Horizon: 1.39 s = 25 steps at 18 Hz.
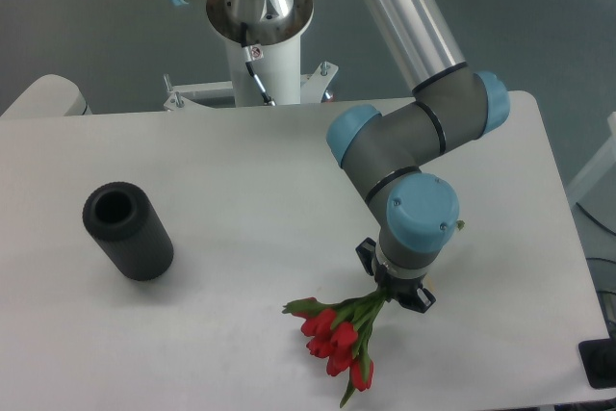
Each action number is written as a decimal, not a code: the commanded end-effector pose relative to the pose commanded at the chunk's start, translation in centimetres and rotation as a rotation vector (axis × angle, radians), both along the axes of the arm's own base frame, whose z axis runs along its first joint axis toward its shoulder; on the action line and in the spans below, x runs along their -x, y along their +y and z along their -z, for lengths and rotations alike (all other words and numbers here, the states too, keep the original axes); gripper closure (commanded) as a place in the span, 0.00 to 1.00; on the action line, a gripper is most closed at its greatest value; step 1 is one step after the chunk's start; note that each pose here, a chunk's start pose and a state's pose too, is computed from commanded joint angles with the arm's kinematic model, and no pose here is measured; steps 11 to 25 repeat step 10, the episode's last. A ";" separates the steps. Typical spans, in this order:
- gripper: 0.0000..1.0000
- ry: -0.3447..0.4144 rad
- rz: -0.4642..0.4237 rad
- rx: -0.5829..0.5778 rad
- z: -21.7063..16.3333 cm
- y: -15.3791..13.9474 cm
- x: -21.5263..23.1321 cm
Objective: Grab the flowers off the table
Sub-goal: 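Lift the held tulip bouquet up off the table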
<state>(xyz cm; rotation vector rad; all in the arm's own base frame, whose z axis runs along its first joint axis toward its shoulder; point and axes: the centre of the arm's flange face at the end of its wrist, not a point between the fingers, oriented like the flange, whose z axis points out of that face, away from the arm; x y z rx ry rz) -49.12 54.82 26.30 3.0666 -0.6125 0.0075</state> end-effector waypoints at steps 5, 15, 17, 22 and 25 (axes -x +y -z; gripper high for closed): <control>0.74 0.007 0.006 0.002 0.1 0.2 -0.2; 0.74 0.004 0.006 0.003 0.3 0.1 -0.3; 0.74 0.004 0.006 0.003 0.3 0.1 -0.3; 0.74 0.004 0.006 0.003 0.3 0.1 -0.3; 0.74 0.004 0.006 0.003 0.3 0.1 -0.3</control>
